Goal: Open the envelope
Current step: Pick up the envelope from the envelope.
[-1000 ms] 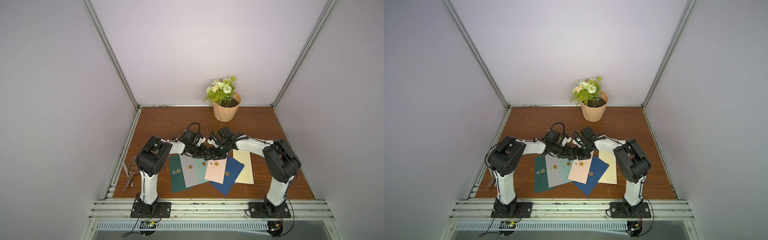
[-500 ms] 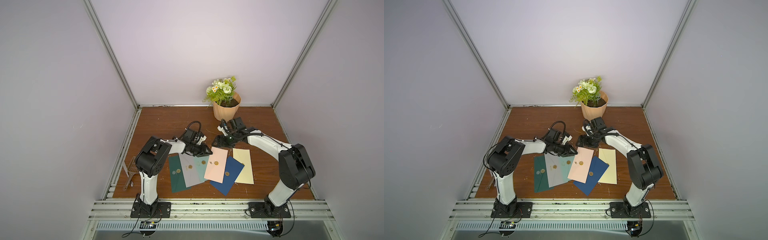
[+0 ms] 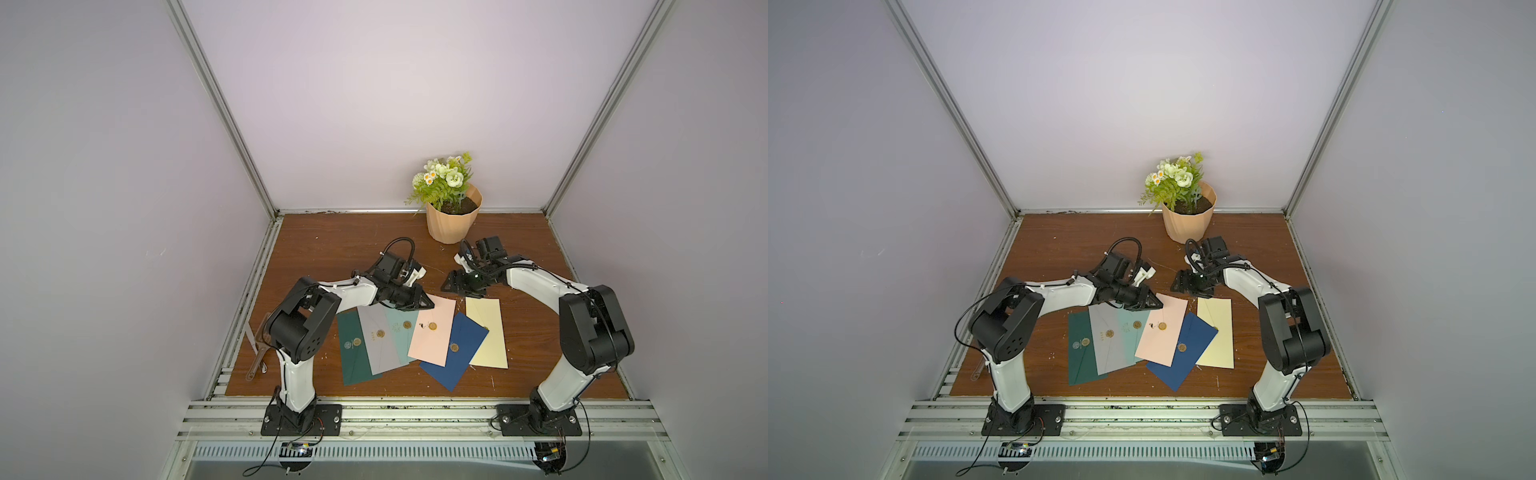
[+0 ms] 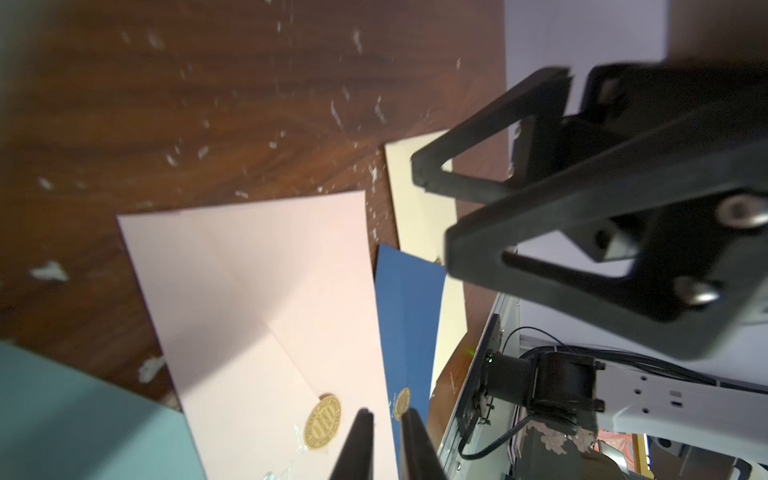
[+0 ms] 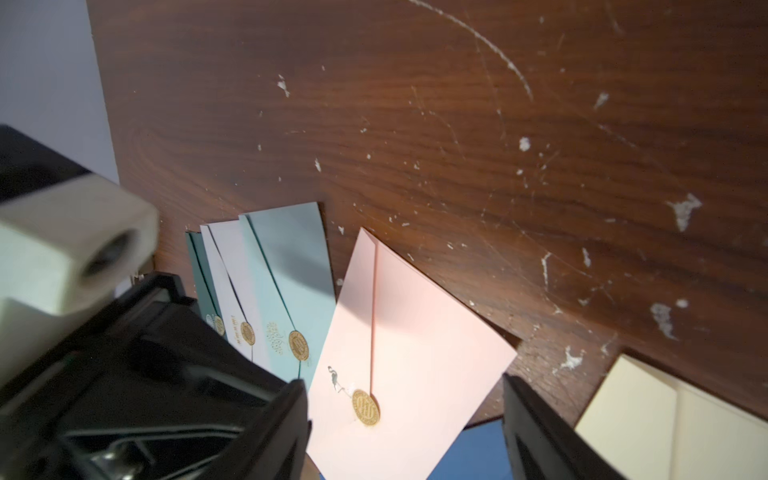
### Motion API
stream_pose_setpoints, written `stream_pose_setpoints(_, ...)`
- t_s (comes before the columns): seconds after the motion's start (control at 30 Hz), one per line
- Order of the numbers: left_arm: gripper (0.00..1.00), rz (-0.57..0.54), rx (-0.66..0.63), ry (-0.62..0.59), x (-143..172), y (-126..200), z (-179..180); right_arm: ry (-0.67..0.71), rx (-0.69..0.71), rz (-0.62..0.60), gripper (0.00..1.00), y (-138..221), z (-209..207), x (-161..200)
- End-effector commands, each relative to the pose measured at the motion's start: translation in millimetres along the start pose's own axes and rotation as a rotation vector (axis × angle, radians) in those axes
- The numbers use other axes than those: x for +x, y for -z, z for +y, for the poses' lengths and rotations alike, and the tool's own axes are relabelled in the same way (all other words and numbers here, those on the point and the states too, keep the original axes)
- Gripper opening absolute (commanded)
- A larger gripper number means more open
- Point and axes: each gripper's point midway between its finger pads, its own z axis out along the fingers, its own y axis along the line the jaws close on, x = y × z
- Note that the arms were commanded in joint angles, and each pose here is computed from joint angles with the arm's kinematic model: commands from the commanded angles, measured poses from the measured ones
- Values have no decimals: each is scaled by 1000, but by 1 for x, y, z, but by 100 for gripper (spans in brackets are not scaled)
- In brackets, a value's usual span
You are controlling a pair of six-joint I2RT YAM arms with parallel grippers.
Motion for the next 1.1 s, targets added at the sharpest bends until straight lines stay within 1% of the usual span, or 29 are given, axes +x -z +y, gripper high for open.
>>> stream_pose_setpoints(0.0,16,72,-39,35,24,-13,9,2,-11,35,77,-3,-6,11)
stream_pose_setpoints(0.17,16,56,-53,39,24,-11,11,-15,-27,54,77,-9,-12,19)
stream_pose_setpoints(0.4,16,63,-60,54,27,-13,16,-31,-36,88,77,-23,-19,28)
stream_pose_setpoints(0.57,14,83,-119,84,35,-14,33,-48,-49,93,77,-30,-21,28)
stream_pose_setpoints(0.67,14,100,-131,101,40,-17,40,-61,-73,102,76,-34,-20,31)
stream_pose_setpoints(0.9,13,128,-147,122,49,-21,51,-77,-165,109,72,-37,-8,34)
stream_pose_setpoints(1.07,13,144,-144,132,53,-24,56,-84,-290,107,67,-35,11,35)
